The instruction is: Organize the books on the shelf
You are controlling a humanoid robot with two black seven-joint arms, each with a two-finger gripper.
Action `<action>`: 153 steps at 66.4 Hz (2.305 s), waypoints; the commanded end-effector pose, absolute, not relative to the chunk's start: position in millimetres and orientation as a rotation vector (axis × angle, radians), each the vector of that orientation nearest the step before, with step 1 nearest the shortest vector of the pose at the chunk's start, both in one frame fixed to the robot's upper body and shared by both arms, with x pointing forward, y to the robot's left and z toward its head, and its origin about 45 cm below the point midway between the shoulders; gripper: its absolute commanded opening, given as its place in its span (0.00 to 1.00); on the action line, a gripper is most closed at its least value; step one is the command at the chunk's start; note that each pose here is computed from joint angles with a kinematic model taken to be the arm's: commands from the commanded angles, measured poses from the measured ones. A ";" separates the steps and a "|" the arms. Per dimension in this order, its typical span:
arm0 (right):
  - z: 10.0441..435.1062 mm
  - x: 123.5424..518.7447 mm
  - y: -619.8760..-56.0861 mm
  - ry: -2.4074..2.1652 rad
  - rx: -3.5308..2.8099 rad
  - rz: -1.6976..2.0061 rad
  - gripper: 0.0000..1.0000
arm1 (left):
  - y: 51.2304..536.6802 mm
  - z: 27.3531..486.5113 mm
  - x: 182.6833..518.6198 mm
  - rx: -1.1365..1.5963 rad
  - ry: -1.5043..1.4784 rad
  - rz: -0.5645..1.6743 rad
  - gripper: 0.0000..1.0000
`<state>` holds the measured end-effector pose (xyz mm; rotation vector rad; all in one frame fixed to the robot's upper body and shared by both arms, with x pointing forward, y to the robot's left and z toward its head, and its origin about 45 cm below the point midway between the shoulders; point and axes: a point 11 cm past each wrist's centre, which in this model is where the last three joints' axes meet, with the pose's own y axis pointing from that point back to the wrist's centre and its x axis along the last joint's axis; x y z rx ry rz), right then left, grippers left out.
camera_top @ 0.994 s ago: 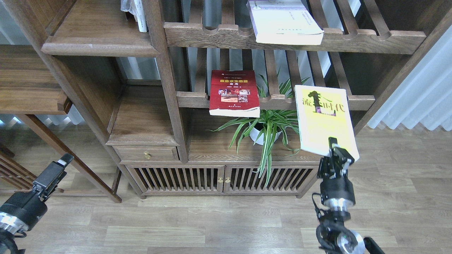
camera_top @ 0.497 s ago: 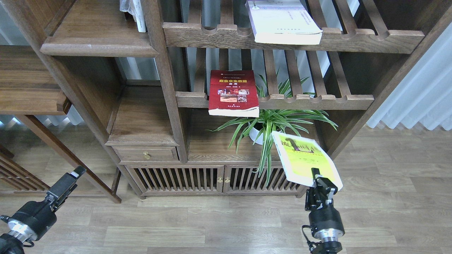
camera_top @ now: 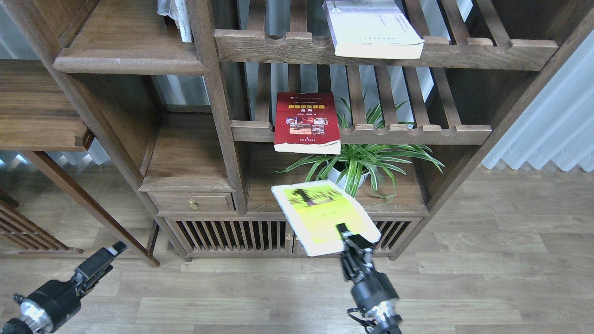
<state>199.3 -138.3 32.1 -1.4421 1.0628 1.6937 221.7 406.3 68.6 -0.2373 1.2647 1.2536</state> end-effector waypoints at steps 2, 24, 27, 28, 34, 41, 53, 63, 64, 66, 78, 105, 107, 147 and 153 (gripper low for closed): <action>25.2 201.4 -134.8 1.073 -1.494 1.720 0.04 | 419.7 81.3 227.6 -0.248 1.258 1.264 1.00; 22.8 186.5 -124.5 1.021 -1.549 1.793 0.04 | 398.1 71.6 220.8 -0.211 1.302 1.209 1.00; 24.3 187.9 -123.7 1.015 -1.554 1.791 0.04 | 394.7 72.1 220.8 -0.210 1.304 1.198 1.00; 26.4 190.1 -122.7 1.005 -1.558 1.787 0.04 | 387.8 72.4 221.2 -0.208 1.309 1.177 1.00; 28.8 192.7 -120.6 0.988 -1.571 1.791 0.04 | 371.1 66.5 220.9 -0.217 1.334 1.142 1.00; 34.5 197.6 -117.1 0.956 -1.590 1.790 0.04 | 338.2 62.4 229.7 -0.281 1.387 1.071 1.00; 42.4 217.1 -127.7 0.973 -1.575 1.722 0.04 | 325.3 76.5 272.6 -0.411 1.340 1.054 1.00; 41.7 220.1 -137.5 1.002 -1.543 1.695 0.04 | 355.1 70.5 275.7 -0.380 1.285 1.152 1.00; 41.3 219.6 -137.6 1.004 -1.542 1.695 0.04 | 357.4 68.5 274.9 -0.367 1.282 1.161 1.00; 40.6 218.5 -138.0 1.007 -1.539 1.696 0.04 | 361.7 64.6 273.6 -0.333 1.273 1.177 1.00; 40.5 216.6 -137.5 1.005 -1.535 1.700 0.05 | 374.8 59.6 273.3 -0.207 1.207 1.212 1.00; 51.8 217.0 -129.3 0.950 -1.540 1.696 0.06 | 365.1 101.1 298.0 -0.409 1.225 1.126 1.00; 51.2 215.6 -128.3 0.949 -1.541 1.701 0.06 | 359.4 104.1 296.2 -0.454 1.252 1.104 1.00; 60.1 188.8 -88.4 0.808 -1.614 1.809 0.04 | 293.7 88.5 214.2 -0.490 1.479 0.925 1.00; 62.0 187.0 -85.2 0.793 -1.620 1.815 0.04 | 289.9 88.1 214.0 -0.497 1.485 0.917 1.00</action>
